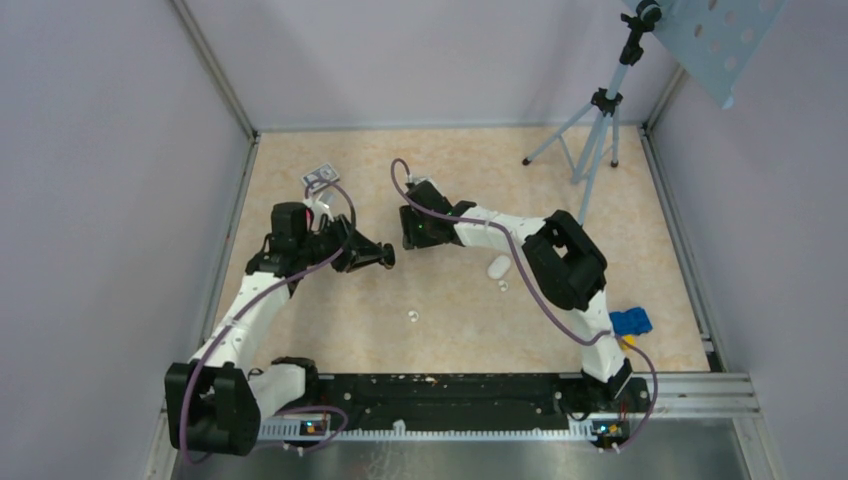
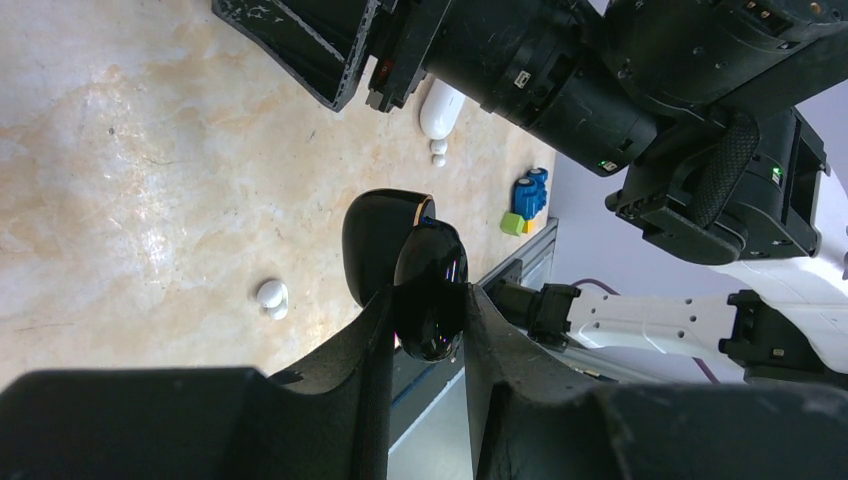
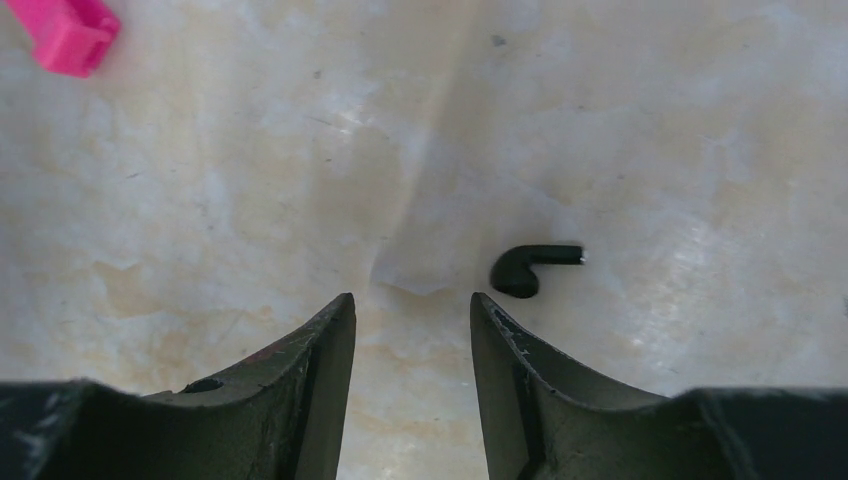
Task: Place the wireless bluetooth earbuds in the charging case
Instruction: Adjust the left earbud at the center of the board.
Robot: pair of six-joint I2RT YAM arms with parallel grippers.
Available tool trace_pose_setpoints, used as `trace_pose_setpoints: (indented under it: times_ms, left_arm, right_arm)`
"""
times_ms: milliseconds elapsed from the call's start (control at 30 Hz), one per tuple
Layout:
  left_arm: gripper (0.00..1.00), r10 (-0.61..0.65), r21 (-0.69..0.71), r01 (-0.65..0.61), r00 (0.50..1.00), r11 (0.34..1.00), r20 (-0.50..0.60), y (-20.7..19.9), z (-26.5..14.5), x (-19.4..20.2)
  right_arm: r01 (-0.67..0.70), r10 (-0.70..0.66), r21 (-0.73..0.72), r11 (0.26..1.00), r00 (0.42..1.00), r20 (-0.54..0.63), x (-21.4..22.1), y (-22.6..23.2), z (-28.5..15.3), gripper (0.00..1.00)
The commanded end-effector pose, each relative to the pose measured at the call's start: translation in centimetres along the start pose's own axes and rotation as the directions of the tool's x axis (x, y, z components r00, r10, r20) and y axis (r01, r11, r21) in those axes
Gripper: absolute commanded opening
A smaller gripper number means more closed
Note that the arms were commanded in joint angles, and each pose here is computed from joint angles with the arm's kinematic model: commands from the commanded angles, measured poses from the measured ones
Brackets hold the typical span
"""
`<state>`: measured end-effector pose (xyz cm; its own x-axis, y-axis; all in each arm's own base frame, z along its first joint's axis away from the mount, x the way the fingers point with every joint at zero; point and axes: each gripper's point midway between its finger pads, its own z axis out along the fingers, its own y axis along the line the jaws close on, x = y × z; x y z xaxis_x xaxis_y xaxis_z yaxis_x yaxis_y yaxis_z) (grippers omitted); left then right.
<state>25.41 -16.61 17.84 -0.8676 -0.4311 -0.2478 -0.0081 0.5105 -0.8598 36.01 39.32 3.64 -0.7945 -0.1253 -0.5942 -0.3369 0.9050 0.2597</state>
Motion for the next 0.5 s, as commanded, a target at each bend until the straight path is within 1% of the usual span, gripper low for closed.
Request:
trace_pose_setpoints:
  times_ms: [0,100,267,367,433,467]
  left_arm:
    - [0.00,0.054,0.031,-0.055,0.998,0.998,0.026,-1.1,-0.7,-0.4]
    - [0.00,0.055,0.027,-0.056,0.998,0.998,0.029,-1.0,-0.8,-0.4]
    - [0.00,0.060,0.027,-0.061,0.998,0.998,0.031,-1.1,-1.0,-0.4]
    - [0.00,0.062,0.022,-0.063,0.997,0.998,0.036,-1.0,-1.1,-0.4]
    - [0.00,0.062,0.023,-0.062,0.997,0.998,0.036,-1.1,-1.1,-0.5]
    - [0.00,0.062,0.024,-0.063,0.997,0.998,0.036,-1.1,-1.1,-0.5]
  right_arm:
    - [-0.013,0.018,-0.154,0.988,0.999,0.034,-2.3,3.5,0.0,0.46]
    - [0.064,-0.054,-0.158,0.985,0.996,0.064,-3.3,3.7,-0.6,0.46]
    - [0.239,-0.232,-0.065,0.969,0.967,0.106,-4.2,1.2,-1.6,0.46]
    - [0.361,-0.353,-0.043,0.932,0.927,0.129,-4.7,0.2,-2.2,0.46]
    - [0.455,-0.446,-0.032,0.890,0.883,0.148,-5.0,-0.2,-2.6,0.45]
    - [0.514,-0.502,-0.043,0.857,0.849,0.164,-5.1,-0.1,-2.9,0.43]
